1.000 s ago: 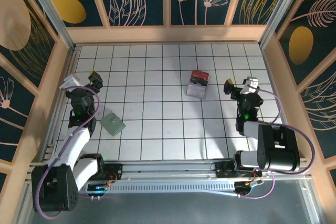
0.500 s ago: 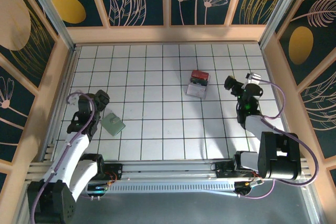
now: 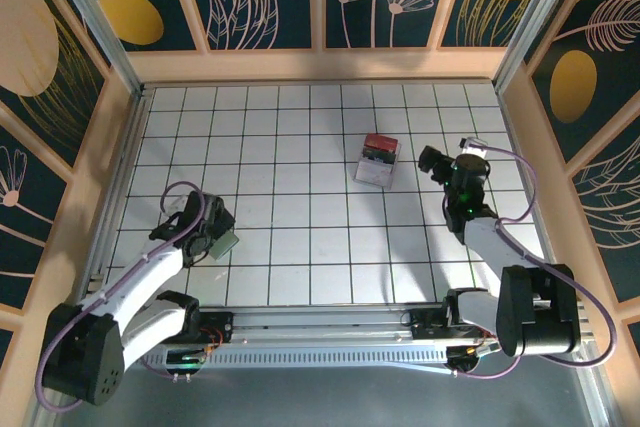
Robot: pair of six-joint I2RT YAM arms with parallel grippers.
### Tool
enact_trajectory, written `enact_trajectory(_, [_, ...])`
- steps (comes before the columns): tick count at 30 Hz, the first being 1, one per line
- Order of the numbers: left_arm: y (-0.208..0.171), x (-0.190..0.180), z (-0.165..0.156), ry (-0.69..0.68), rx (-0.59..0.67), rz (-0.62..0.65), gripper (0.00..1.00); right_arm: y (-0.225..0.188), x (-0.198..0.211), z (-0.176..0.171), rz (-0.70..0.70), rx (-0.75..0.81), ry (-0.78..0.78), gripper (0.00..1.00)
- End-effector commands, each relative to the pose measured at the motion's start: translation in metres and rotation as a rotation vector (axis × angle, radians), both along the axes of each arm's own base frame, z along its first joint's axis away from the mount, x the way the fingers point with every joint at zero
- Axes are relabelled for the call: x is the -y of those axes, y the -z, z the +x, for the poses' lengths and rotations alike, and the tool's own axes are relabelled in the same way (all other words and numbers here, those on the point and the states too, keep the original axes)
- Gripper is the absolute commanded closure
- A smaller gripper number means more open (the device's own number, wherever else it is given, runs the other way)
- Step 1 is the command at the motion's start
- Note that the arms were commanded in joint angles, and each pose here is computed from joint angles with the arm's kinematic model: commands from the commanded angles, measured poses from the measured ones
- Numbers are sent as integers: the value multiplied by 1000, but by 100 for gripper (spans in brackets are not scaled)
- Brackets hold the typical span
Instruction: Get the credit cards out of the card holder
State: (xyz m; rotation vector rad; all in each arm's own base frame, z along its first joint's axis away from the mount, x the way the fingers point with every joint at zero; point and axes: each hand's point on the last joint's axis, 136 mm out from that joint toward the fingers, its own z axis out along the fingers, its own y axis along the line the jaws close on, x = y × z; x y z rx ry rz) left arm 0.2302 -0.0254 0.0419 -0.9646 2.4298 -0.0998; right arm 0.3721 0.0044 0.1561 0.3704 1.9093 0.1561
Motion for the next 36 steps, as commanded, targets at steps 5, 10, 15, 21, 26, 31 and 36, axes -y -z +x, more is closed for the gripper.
enact_trajectory(5, [22, 13, -10, 79, -136, -11, 1, -34, -12, 1, -28, 53, 3, 1])
enact_trajectory(10, [25, 20, -1, 133, -141, -10, 1, -40, -22, -2, -57, 67, -15, 1])
enact_trajectory(15, [29, 25, 6, 168, -149, -9, 1, -40, -25, -2, -63, 66, -19, 1])
enact_trajectory(21, [37, 27, 8, 180, -159, -14, 2, -43, -28, -1, -88, 64, -20, 1])
enact_trajectory(26, [44, 35, 8, 207, -160, -50, 7, -47, -31, 0, -91, 70, -28, 1])
enact_trajectory(31, [43, 43, 14, 228, -132, -81, 12, -50, -35, 1, -103, 76, -28, 1])
enact_trajectory(36, [38, 57, 22, 279, -84, -137, 12, -53, -41, 3, -127, 74, -37, 1])
